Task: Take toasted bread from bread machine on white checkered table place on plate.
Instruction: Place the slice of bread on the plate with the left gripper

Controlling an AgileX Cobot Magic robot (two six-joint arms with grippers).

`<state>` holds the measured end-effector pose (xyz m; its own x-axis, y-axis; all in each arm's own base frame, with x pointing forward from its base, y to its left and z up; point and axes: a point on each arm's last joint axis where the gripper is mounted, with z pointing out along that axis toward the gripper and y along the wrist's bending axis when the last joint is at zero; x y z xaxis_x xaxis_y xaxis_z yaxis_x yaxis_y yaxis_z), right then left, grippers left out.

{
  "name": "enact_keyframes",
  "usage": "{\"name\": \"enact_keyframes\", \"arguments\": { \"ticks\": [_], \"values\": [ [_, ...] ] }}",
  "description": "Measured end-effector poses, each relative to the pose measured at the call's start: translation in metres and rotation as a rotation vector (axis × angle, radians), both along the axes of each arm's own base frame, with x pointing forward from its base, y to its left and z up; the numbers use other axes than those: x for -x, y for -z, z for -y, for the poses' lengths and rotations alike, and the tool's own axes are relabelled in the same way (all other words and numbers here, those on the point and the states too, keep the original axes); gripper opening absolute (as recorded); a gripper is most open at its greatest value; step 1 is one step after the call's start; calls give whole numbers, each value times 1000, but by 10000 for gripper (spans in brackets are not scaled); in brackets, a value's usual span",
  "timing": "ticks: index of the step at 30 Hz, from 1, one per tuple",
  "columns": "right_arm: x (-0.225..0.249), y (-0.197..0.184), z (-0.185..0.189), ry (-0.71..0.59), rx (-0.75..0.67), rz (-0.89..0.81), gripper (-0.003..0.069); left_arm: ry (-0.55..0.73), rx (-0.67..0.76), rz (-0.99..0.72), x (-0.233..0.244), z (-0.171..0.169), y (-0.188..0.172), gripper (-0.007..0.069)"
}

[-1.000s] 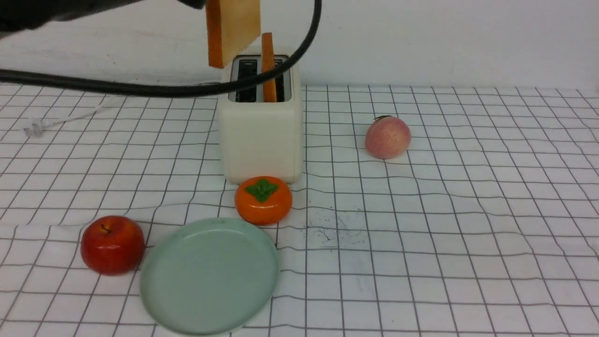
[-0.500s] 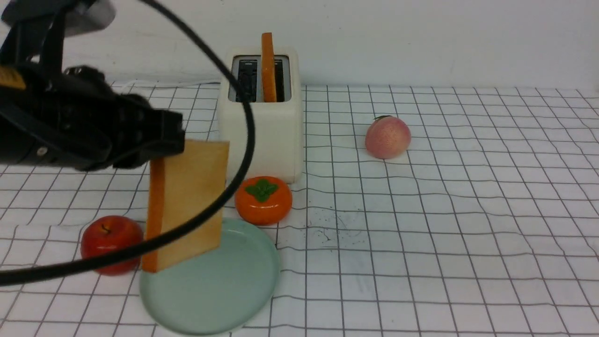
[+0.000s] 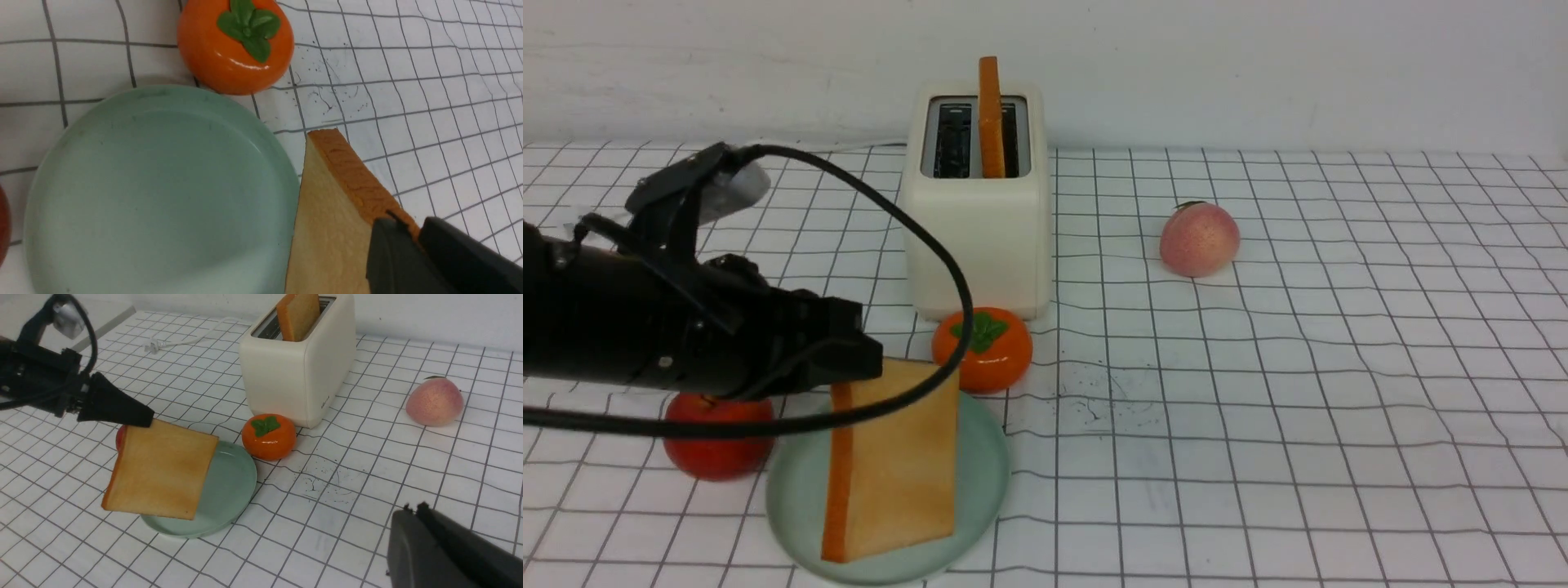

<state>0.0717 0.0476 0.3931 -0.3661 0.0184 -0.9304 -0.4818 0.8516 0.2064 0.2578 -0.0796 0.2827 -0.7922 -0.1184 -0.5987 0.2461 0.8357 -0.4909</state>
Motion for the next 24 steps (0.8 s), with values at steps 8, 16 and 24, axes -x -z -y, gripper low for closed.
{"name": "enact_keyframes", "arguments": {
  "ticks": [8, 16, 24],
  "values": [
    [2, 2, -1, -19, 8, -27, 8, -61, -14, -95, -28, 0, 40, 56],
    [2, 2, -2, -24, -3, -29, 13, -91, -23, -85, -34, -2, 44, 148],
    [2, 2, -2, -30, -12, -32, 13, -31, -144, 6, -26, -8, 30, 524]
  ]
}}
